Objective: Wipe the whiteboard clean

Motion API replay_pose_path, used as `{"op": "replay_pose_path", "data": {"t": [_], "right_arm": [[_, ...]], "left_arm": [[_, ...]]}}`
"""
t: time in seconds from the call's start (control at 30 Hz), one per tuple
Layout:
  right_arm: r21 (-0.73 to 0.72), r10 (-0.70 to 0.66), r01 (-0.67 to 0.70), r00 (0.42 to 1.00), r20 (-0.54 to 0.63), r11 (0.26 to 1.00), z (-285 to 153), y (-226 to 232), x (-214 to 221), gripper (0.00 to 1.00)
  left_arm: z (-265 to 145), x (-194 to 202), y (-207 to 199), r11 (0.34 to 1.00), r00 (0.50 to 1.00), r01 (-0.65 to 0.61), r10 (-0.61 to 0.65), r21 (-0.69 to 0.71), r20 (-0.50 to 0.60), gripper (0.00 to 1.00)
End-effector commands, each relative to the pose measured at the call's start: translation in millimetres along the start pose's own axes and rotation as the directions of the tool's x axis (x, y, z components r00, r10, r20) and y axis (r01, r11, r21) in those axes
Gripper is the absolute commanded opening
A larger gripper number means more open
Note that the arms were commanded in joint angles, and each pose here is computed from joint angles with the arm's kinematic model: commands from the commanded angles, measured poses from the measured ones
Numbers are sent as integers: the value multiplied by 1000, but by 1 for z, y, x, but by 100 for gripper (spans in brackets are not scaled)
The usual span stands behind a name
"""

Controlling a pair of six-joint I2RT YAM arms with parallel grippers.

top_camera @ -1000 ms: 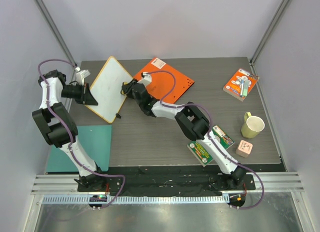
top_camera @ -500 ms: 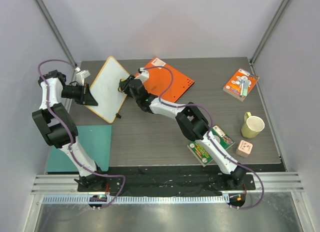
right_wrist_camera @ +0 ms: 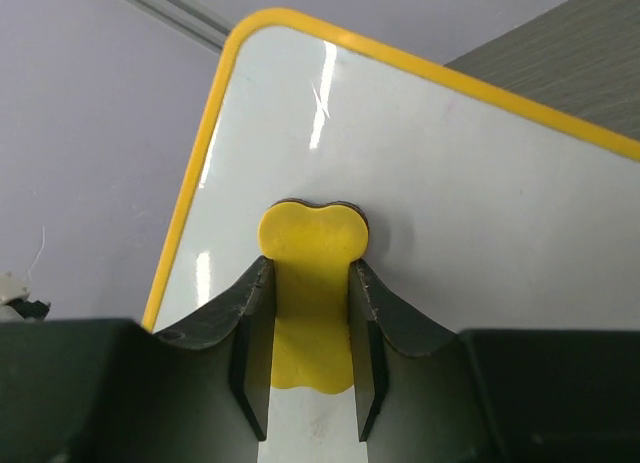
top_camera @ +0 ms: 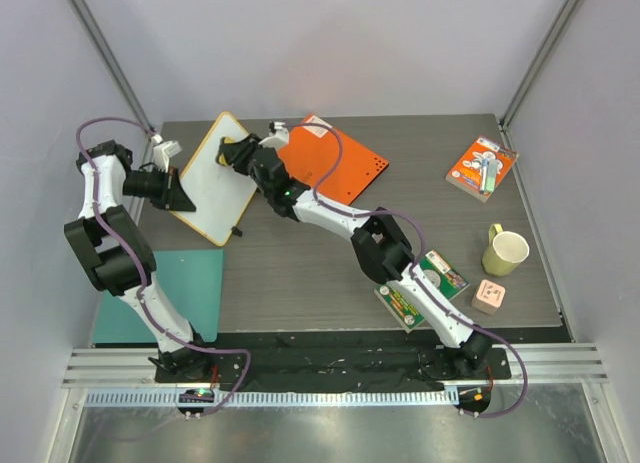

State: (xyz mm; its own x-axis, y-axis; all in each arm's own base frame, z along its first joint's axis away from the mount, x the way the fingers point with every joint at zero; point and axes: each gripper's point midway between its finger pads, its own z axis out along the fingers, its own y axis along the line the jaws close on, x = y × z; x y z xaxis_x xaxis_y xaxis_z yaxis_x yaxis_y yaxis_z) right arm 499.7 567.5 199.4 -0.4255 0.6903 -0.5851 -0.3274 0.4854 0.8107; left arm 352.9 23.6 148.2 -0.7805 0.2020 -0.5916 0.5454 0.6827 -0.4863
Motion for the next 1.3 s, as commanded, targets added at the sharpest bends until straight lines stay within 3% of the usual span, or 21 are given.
{"op": "replay_pose_path", "data": {"t": [0.0, 0.2, 0.37, 0.77, 1.27], "right_arm": [[92, 27, -1, 960, -280, 996, -41, -54, 125, 1], [198, 77, -7, 935, -347, 980, -70, -96, 165, 1], [187, 48, 18, 938, -343, 982, -76, -89, 161, 1], [-62, -42, 23, 944, -326, 998, -80, 40, 144, 1], [-213, -93, 23, 940, -327, 977, -86, 84, 140, 1]], "left_arm": [[23, 19, -52, 977, 992, -72, 92, 200, -89, 0], [22, 20, -54, 977, 991, -72, 92, 198, -92, 0], [19, 18, -56, 977, 992, -75, 94, 198, -87, 0], [17, 18, -58, 978, 991, -77, 95, 195, -89, 0], [21, 21, -57, 975, 991, -73, 95, 208, -95, 0]]}}
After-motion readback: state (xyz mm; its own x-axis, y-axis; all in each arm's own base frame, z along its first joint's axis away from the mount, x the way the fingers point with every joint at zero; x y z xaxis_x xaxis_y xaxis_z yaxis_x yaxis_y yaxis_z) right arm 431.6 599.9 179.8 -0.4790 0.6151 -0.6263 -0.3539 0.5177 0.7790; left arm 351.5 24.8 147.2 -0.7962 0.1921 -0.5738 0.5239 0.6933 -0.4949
